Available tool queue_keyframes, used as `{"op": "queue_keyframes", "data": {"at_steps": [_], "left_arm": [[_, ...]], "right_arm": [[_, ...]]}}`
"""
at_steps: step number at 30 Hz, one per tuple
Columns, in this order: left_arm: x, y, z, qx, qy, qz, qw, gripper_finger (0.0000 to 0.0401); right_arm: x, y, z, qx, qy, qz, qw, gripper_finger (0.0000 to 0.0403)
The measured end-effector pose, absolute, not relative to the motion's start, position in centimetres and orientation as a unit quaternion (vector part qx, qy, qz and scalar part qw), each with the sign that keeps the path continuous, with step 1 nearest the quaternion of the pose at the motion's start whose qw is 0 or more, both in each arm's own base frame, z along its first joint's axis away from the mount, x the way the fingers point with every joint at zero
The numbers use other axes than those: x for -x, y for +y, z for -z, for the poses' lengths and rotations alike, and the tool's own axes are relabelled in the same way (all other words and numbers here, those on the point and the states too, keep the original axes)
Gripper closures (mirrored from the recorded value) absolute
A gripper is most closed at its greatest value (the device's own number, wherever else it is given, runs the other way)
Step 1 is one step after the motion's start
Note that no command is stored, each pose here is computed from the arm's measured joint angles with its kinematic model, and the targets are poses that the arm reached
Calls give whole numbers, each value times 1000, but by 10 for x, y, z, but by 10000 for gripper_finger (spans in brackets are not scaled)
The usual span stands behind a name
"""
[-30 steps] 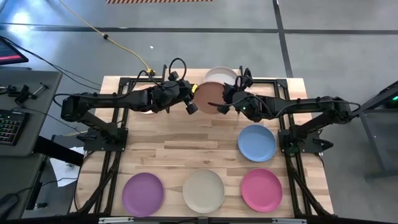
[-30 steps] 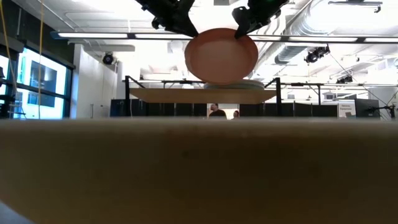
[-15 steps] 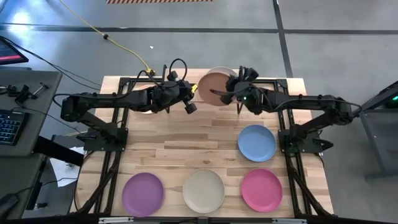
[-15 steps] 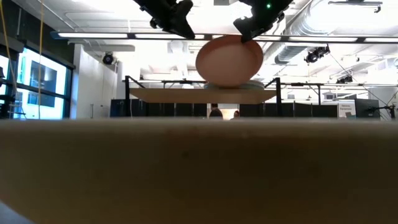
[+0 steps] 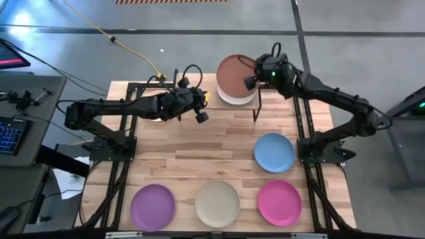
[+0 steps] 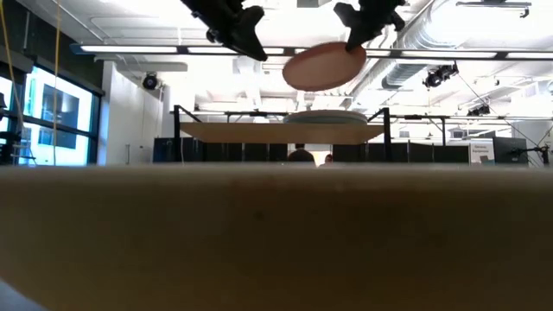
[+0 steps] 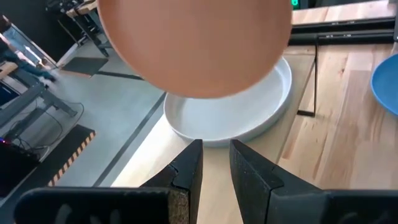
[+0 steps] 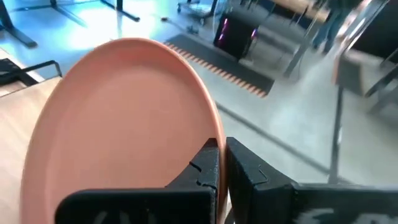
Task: Place and stack plates onto a shelf
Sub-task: Stack the light orange plate into the light gray plate on the shelf
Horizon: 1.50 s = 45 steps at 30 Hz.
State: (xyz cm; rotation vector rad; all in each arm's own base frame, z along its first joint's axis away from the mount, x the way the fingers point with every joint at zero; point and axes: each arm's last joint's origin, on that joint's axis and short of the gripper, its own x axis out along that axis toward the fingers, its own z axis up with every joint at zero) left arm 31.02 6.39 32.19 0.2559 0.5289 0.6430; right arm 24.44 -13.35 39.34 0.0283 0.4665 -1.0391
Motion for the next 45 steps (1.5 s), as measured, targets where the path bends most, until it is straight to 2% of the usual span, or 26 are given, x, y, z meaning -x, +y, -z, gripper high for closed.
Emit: {"op": "queue_keyframes", "data": {"at_steps": [7, 21, 45], "left_arm": [[-309, 57, -318, -129, 276, -299, 904, 329], [-305, 53, -310, -133, 323, -294, 890, 329], [-304, 54, -310, -134, 321, -299, 889, 329]], "right_arm": [[-233, -165, -381, -87, 238, 480, 840, 403], [-250, -201, -339, -126, 311, 454, 825, 403], [-256, -210, -313, -136, 380, 438, 803, 402]]}}
